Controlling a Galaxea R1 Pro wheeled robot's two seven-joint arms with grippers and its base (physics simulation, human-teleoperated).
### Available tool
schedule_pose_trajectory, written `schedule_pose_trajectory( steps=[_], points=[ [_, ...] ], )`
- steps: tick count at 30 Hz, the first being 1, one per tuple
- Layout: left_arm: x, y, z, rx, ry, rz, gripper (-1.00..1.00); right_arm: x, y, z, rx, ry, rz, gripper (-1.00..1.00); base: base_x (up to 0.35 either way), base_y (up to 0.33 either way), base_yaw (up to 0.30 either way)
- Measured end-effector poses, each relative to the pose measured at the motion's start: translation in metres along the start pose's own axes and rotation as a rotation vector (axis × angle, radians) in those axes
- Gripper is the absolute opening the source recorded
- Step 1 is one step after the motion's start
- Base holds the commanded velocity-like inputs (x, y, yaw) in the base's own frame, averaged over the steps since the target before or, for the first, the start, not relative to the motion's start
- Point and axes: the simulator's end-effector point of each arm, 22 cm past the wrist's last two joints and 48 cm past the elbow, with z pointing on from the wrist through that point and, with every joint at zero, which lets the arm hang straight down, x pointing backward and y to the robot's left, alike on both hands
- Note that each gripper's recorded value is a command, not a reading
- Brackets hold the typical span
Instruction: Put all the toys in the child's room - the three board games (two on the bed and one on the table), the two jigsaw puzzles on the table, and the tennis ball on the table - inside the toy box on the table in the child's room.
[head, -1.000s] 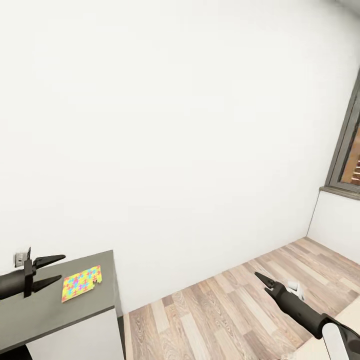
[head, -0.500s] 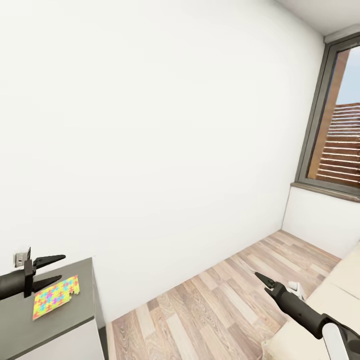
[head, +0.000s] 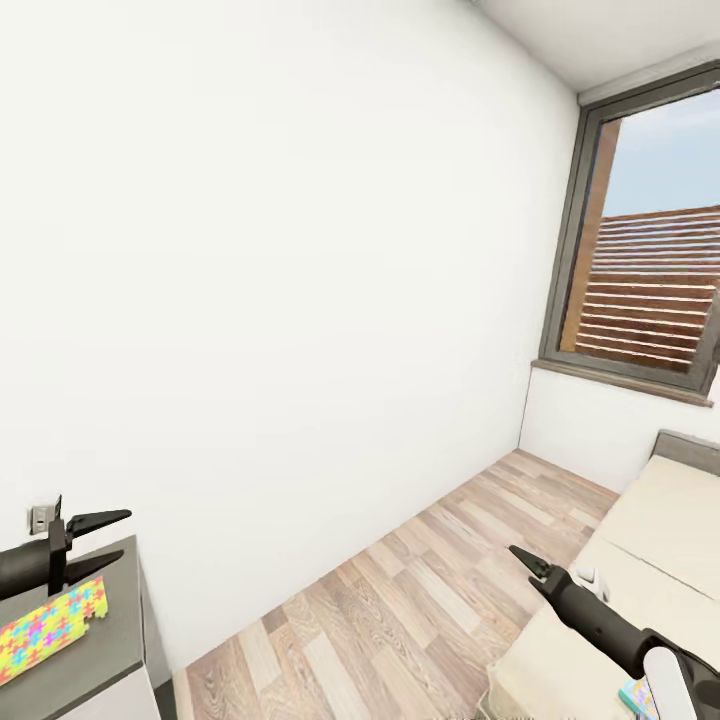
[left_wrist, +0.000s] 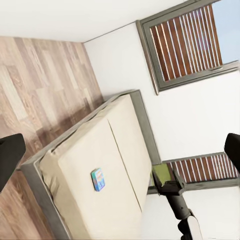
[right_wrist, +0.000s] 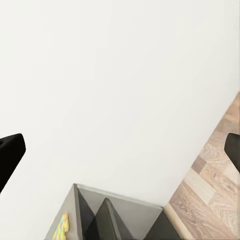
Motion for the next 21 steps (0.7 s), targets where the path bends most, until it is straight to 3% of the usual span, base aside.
schedule_pose_trajectory(
  steps=[13, 21],
  points=[
    [-0.0004, -0.0019, -0.001, 0.003, -0.003, 0.004, 1.0, -0.0006, 0.0017, -0.0001, -0.004, -0.002, 0.0, 1.0, 0.0, 0.0, -0.255],
    [-0.0005, -0.0026, -0.0015, 0.004, -0.004, 0.005, 1.0, -0.0005, 0.0028, -0.0001, -0.008, -0.003, 0.002, 1.0, 0.0, 0.0, -0.093]
  ],
)
